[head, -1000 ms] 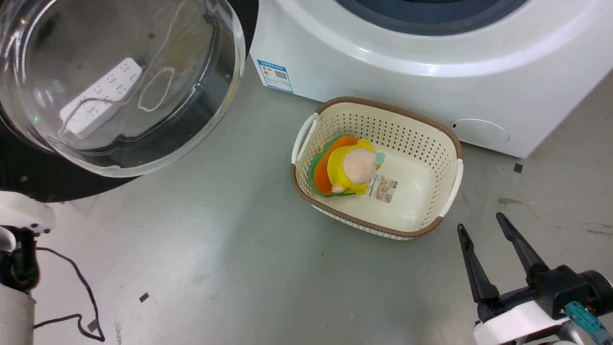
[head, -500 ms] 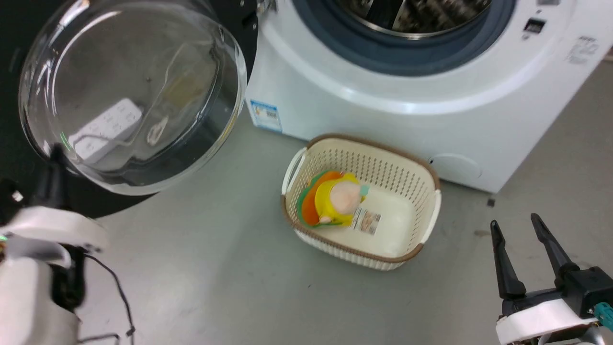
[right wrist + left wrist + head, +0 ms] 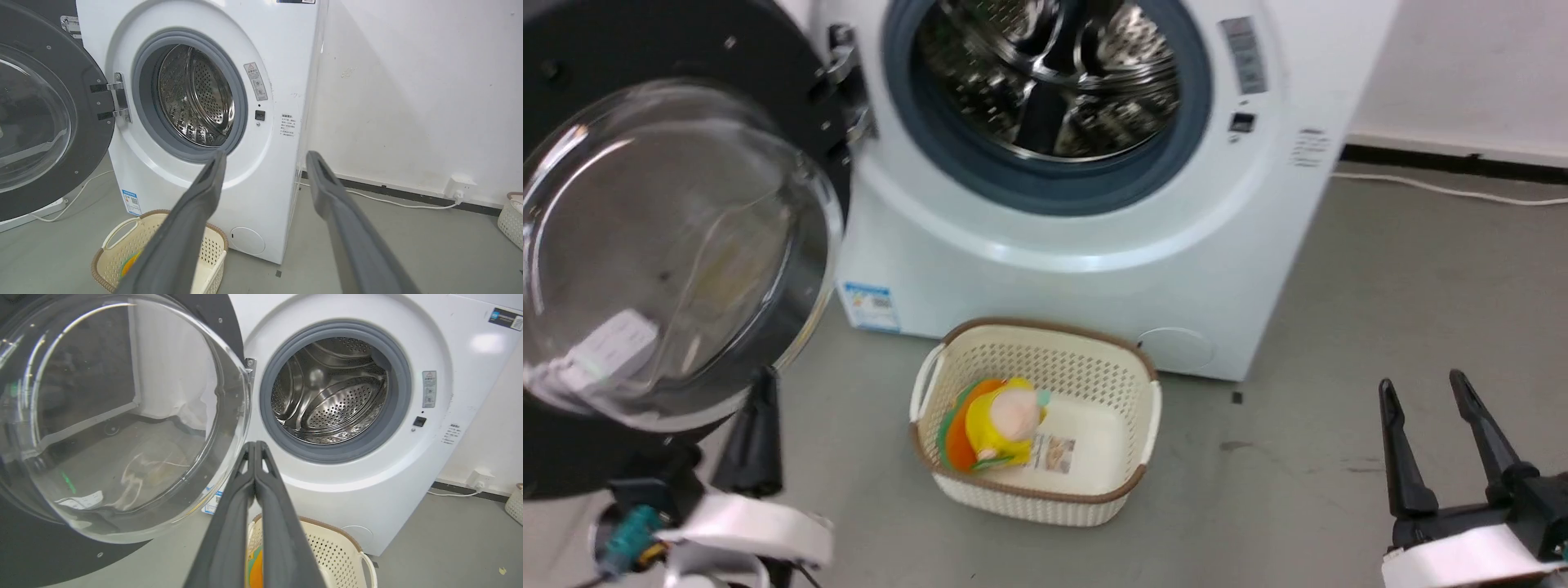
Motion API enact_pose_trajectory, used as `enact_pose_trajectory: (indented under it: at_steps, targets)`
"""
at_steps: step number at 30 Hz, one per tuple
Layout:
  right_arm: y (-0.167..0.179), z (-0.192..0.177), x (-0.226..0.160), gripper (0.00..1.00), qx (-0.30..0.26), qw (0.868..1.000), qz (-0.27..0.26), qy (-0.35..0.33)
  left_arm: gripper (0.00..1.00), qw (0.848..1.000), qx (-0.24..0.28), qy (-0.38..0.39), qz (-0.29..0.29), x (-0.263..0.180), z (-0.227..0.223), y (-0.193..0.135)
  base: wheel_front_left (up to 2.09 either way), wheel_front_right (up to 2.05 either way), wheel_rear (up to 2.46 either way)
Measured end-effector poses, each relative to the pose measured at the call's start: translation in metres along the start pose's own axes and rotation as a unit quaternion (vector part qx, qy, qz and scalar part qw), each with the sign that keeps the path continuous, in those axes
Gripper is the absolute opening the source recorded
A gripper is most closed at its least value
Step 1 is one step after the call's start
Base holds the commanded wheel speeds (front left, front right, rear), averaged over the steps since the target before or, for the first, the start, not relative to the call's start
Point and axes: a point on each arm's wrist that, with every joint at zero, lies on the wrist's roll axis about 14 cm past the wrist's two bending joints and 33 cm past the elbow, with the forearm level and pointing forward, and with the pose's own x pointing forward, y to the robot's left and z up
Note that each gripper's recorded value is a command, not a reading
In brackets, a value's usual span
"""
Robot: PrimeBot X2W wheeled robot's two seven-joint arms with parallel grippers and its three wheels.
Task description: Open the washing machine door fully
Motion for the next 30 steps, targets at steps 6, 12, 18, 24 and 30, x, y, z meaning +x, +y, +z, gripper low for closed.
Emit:
enact_pose_trajectory:
  at_steps: [6, 12, 18, 24, 30]
  targets:
    - [-0.024, 0.013, -0.029, 1.0, -0.003, 0.999, -0.04, -0.009, 0.45, 0.998, 0.013, 0.001, -0.059, -0.009, -0.008, -0.056, 0.0, 0.0, 0.0]
    - [-0.027, 0.012, -0.036, 1.0, -0.002, 0.999, -0.046, -0.005, 1.0, 0.995, 0.039, 0.017, -0.089, -0.021, -0.023, -0.08, 0.0, 0.0, 0.0]
    - [-0.028, 0.003, -0.043, 1.0, 0.004, 0.999, -0.049, 0.009, 1.0, 0.995, 0.029, 0.031, -0.095, -0.031, -0.032, -0.092, 0.0, 0.0, 0.0]
    - [-0.027, 0.0, -0.045, 1.0, 0.006, 0.999, -0.047, 0.015, 1.0, 0.995, 0.03, 0.031, -0.092, -0.031, -0.033, -0.09, 0.0, 0.0, 0.0]
    - [-0.025, -0.005, -0.045, 1.0, 0.011, 0.999, -0.046, 0.022, 1.0, 0.995, 0.024, 0.037, -0.09, -0.031, -0.037, -0.088, 0.0, 0.0, 0.0]
